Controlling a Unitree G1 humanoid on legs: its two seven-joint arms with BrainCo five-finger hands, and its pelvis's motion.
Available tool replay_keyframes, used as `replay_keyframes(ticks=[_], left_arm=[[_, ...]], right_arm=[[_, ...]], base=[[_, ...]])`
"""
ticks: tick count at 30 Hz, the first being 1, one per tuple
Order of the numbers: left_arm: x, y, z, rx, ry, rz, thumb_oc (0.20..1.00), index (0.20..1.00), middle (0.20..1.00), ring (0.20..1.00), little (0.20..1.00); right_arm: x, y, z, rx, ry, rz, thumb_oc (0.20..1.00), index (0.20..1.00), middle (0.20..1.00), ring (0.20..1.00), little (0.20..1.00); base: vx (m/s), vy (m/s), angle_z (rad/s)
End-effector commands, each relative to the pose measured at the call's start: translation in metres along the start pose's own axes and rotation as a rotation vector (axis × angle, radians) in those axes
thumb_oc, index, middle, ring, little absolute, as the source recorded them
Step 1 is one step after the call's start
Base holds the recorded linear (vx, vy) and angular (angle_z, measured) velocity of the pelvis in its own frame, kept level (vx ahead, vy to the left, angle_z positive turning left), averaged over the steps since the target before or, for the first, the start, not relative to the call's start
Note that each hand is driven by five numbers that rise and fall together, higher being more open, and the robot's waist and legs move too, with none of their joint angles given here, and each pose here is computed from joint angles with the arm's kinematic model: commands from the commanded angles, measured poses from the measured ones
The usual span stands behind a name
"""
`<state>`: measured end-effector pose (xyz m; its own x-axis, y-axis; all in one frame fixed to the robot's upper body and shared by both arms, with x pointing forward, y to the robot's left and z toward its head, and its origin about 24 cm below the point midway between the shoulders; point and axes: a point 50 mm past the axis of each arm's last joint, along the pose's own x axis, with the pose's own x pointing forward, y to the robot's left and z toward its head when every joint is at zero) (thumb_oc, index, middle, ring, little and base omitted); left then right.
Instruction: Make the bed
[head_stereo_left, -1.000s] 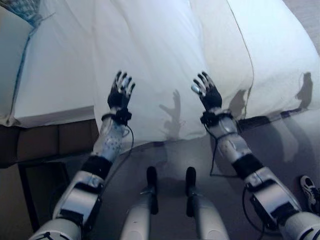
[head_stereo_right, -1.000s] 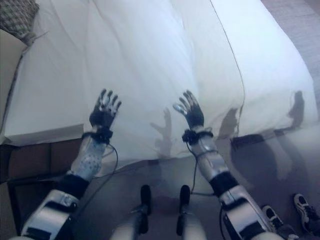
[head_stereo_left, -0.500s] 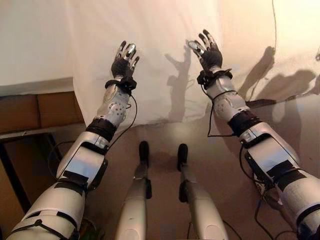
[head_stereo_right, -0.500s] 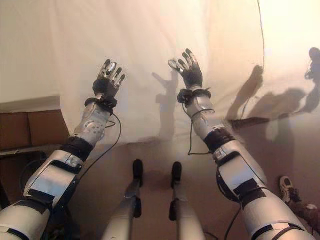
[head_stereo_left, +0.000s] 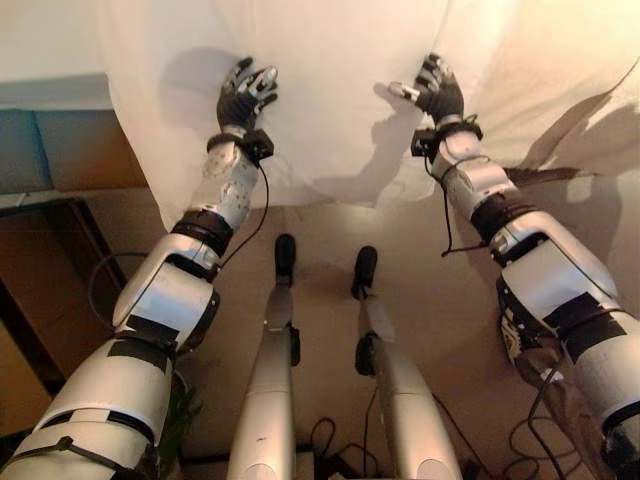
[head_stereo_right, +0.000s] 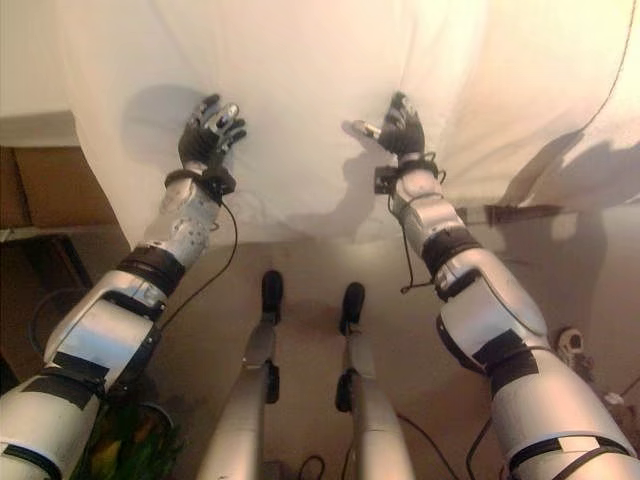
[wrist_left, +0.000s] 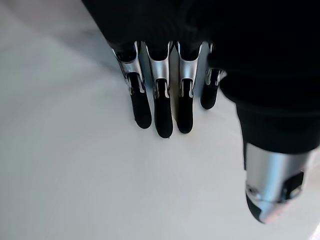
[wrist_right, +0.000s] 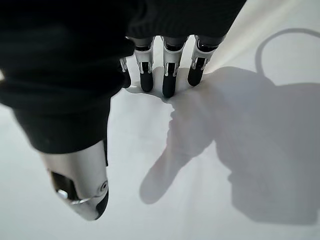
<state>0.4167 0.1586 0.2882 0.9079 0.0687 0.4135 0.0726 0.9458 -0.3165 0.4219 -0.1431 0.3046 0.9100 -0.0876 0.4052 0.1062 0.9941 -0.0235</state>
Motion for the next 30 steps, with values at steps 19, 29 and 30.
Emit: replay_keyframes(ticks=[19,29,30], left_arm=[[-0.07,0.159,-0.058,0.147,0.213,0.53,1.0,1.0,1.0,1.0,1.0],[-0.176,0.227,-0.122,0.308,0.526,0.765,1.0,1.0,1.0,1.0,1.0],[-0.186,0.226,-0.132,0.31,0.565,0.758,1.0,1.0,1.0,1.0,1.0]], right_arm=[[-0.058,-0.072,-0.125,0.129,0.332,-0.314,1.0,1.0,1.0,1.0,1.0],[-0.177,-0.123,-0.232,-0.081,0.719,-0.476,1.0,1.0,1.0,1.0,1.0],[-0.191,-0.123,-0.241,-0.113,0.766,-0.458,1.0,1.0,1.0,1.0,1.0]], base=[[-0.01,0.004,0.0],[-0.07,0.015,0.02],[-0.03,-0.038,0.03]])
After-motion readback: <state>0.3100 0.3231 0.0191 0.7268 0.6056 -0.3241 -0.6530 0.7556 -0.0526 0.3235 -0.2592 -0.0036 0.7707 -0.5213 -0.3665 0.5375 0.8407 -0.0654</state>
